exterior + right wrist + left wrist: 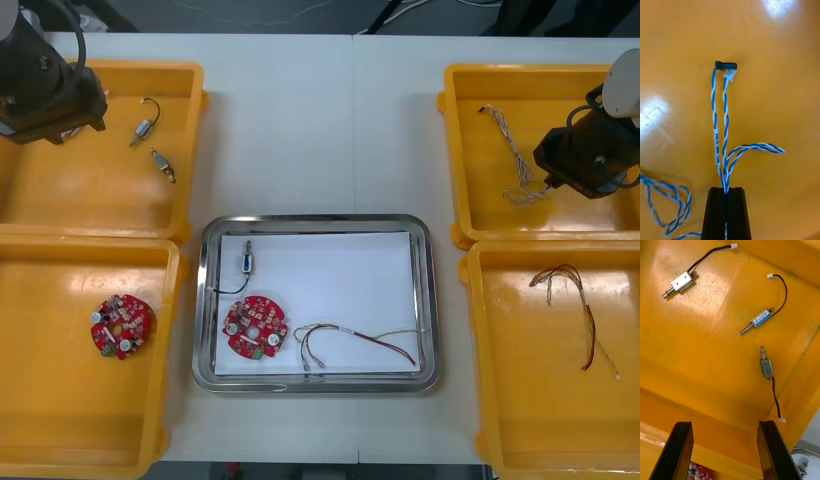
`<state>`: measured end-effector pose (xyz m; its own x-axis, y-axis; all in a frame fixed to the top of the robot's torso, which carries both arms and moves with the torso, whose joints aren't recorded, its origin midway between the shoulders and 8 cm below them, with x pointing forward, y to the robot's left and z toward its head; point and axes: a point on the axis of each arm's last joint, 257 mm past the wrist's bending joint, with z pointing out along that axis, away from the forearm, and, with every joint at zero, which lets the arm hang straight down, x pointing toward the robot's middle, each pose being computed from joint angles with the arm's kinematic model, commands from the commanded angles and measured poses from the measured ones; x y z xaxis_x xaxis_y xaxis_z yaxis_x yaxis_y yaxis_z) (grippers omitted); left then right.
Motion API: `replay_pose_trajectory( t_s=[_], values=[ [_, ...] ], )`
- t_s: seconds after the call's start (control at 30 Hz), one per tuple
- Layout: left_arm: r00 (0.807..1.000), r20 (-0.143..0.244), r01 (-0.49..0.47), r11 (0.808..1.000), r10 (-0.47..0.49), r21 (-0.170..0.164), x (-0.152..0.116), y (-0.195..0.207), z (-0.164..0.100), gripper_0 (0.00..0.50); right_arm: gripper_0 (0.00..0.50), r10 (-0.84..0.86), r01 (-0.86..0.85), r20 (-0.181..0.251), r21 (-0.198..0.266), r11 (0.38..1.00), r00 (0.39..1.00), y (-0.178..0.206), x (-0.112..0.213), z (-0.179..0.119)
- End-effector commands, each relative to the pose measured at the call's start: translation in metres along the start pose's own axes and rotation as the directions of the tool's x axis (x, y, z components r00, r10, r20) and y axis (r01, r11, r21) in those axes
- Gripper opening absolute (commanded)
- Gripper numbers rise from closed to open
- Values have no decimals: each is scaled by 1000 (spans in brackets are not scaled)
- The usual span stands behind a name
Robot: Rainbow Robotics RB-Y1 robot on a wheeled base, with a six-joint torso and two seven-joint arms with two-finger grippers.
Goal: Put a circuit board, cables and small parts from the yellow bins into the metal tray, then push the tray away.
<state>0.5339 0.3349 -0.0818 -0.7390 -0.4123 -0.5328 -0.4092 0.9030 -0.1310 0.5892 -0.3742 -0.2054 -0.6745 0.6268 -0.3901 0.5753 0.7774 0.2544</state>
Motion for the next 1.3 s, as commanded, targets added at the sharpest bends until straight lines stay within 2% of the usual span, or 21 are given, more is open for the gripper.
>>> replay_pose_trajectory(
  t_s=[0.03,0.13,0.37,0.4,0.47,0.67,0.87,1.07,1.1,1.17,1.3],
  values=[
    [996,88,-2,999,-2,49,-39,0,-34,500,0,-90,92,93,-12,996,992,14,-38,-53],
    [997,81,4,998,-9,64,-37,-4,-33,500,0,-105,106,91,-11,994,990,12,-41,-69],
    [995,80,47,996,-52,72,-37,-10,-18,500,0,-210,206,101,43,978,973,5,-40,-98],
    [995,81,56,995,-63,83,-38,-13,-15,500,0,-239,234,100,54,971,966,2,-40,-102],
    [994,87,61,994,-69,92,-39,-18,-9,500,0,-278,274,96,53,960,956,-1,-37,-109],
    [995,60,70,993,-76,98,-37,-26,10,500,0,-428,429,83,5,903,900,-2,-17,-128],
    [995,53,73,991,-80,116,-35,-40,25,500,0,-634,639,102,-23,769,767,10,15,-142],
    [996,33,76,986,-82,148,-32,-63,39,500,0,-811,824,149,-56,564,565,24,63,-155],
    [996,35,76,986,-82,151,-32,-64,40,500,0,-825,839,152,-61,541,544,26,68,-156],
    [996,45,72,984,-80,161,-34,-72,42,500,0,-873,890,176,-66,450,455,32,87,-160],
    [996,60,60,985,-71,164,-33,-80,47,500,0,-914,936,204,-59,347,351,40,113,-165]
  ],
)
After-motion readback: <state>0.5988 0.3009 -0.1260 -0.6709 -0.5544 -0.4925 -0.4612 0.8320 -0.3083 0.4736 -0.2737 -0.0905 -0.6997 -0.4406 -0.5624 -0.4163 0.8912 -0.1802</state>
